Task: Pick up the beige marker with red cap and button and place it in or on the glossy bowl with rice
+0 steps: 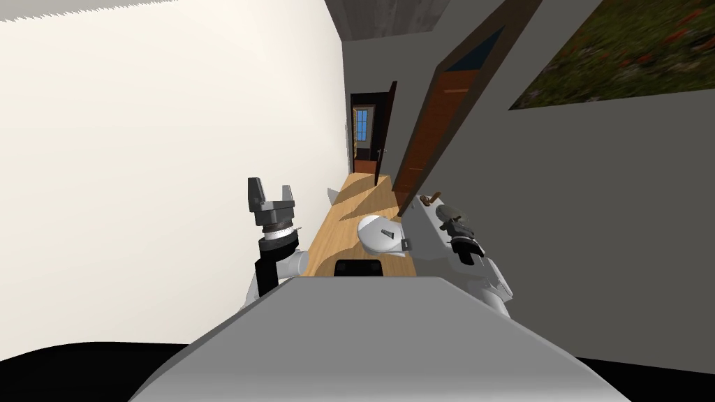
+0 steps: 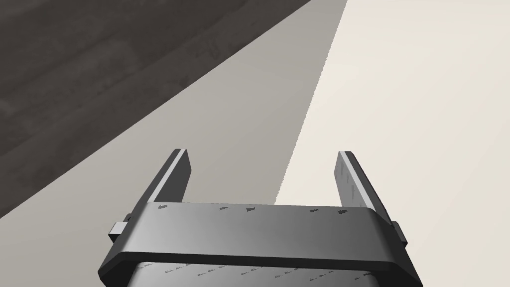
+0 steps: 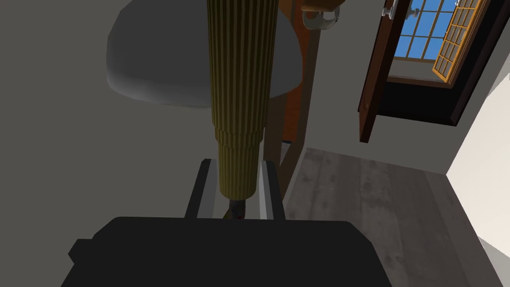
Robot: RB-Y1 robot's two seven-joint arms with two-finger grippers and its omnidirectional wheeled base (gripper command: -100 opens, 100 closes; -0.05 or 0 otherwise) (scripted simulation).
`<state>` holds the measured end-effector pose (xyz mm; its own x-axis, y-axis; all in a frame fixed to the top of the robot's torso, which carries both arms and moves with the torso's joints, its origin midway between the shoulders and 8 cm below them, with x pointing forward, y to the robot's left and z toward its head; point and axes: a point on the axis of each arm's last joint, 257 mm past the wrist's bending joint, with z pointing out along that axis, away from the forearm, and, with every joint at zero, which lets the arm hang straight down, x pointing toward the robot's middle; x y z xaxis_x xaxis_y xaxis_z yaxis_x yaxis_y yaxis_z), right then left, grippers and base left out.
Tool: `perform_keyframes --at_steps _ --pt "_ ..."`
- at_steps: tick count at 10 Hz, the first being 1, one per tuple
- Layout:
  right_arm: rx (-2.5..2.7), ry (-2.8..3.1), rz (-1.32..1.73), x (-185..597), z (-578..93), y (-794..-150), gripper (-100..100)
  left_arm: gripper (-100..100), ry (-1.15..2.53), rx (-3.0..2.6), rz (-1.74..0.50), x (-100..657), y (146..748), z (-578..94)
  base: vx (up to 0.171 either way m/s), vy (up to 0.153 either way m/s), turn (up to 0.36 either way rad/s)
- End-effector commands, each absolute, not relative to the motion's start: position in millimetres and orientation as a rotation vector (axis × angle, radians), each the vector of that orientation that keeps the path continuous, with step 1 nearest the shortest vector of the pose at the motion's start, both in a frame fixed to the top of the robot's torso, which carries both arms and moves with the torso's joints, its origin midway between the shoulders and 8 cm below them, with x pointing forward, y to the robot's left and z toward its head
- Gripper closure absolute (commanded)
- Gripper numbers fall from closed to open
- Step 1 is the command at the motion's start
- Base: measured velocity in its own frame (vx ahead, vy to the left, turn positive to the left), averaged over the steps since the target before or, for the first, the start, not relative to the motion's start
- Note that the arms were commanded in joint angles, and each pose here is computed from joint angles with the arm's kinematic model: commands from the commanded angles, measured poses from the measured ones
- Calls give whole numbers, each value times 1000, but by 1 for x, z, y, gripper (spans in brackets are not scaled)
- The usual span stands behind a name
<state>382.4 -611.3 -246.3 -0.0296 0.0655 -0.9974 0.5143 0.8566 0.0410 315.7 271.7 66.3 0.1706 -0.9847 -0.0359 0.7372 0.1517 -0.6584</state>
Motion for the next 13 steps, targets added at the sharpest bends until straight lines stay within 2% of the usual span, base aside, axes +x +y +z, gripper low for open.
perform_keyframes --at_steps 1,10,13 --pt "477 1563 -374 388 -234 -613 100 0 529 -571 -1321 316 272 66 -118 -4 16" --pt "512 1474 -357 418 -155 -630 100 0 529 -571 -1321 316 272 66 -114 5 44" --pt "528 1453 -375 419 -133 -642 100 0 529 -571 -1321 316 272 66 -10 -18 58"
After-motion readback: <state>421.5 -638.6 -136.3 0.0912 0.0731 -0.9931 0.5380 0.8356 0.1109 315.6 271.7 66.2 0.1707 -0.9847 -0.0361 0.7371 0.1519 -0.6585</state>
